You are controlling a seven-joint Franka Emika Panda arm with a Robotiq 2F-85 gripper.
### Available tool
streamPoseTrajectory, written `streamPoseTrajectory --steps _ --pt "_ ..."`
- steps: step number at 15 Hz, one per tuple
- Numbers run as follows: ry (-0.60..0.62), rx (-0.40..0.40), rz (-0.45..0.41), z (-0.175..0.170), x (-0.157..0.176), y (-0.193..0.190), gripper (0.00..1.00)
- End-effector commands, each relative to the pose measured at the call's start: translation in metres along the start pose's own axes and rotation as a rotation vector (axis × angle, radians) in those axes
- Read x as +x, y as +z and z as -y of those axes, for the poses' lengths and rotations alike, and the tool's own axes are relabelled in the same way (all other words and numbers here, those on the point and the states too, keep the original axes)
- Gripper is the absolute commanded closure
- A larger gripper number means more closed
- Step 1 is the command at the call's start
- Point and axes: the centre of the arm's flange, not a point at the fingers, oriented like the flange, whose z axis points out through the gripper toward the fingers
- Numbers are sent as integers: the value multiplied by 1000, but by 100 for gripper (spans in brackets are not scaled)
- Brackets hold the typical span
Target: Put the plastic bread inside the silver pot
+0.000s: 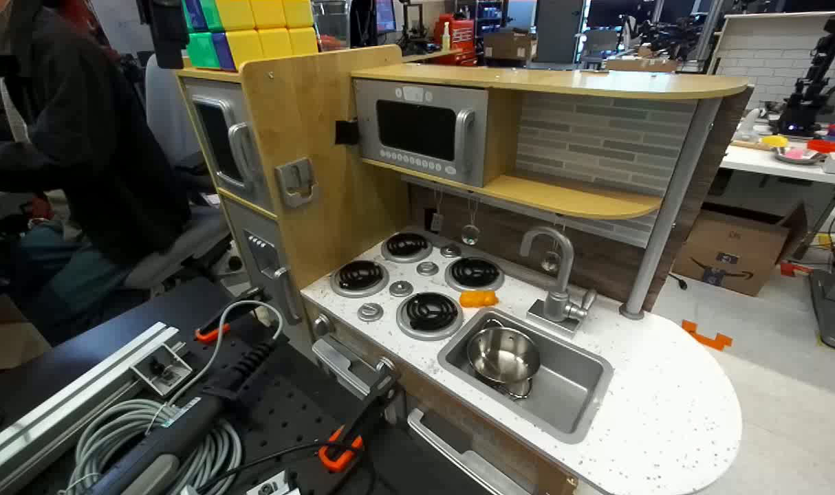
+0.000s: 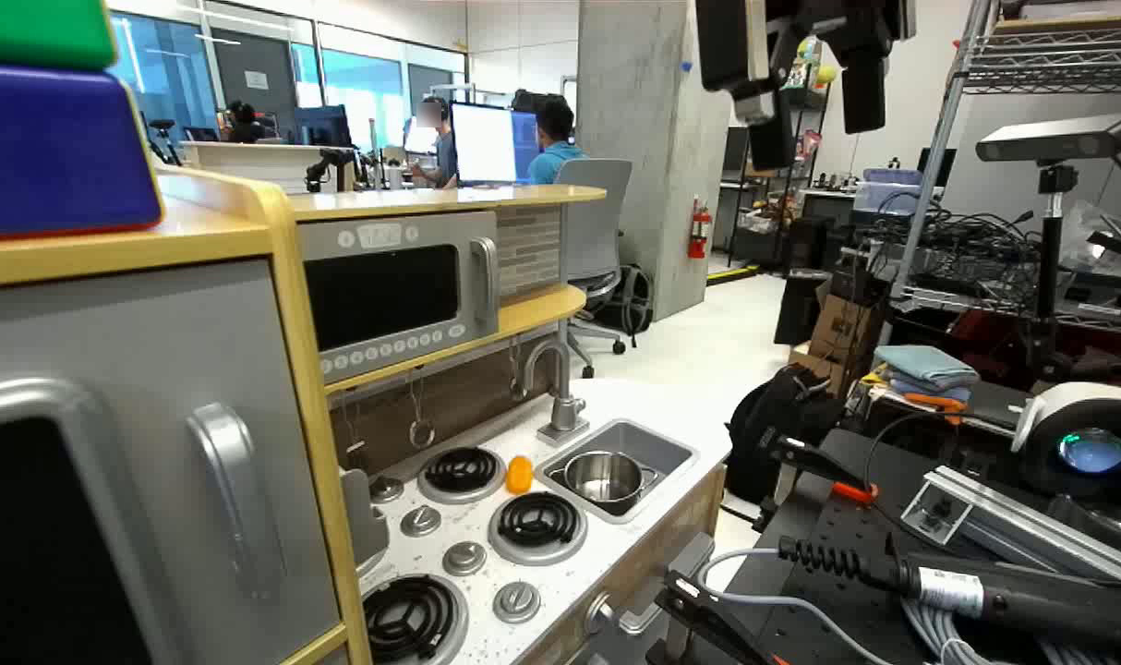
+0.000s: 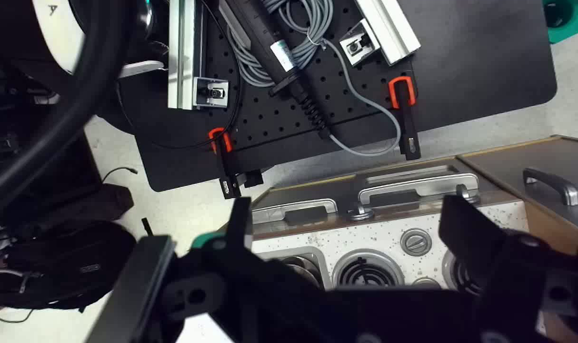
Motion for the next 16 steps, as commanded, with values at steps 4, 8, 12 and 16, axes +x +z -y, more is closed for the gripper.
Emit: streamPoseTrajectory --steps 4,8,12,16 --pt "0 0 0 0 0 0 0" --pt "24 28 6 6 9 2 0" --pt "199 145 70 22 87 20 0" --pt "357 261 81 26 168 57 0"
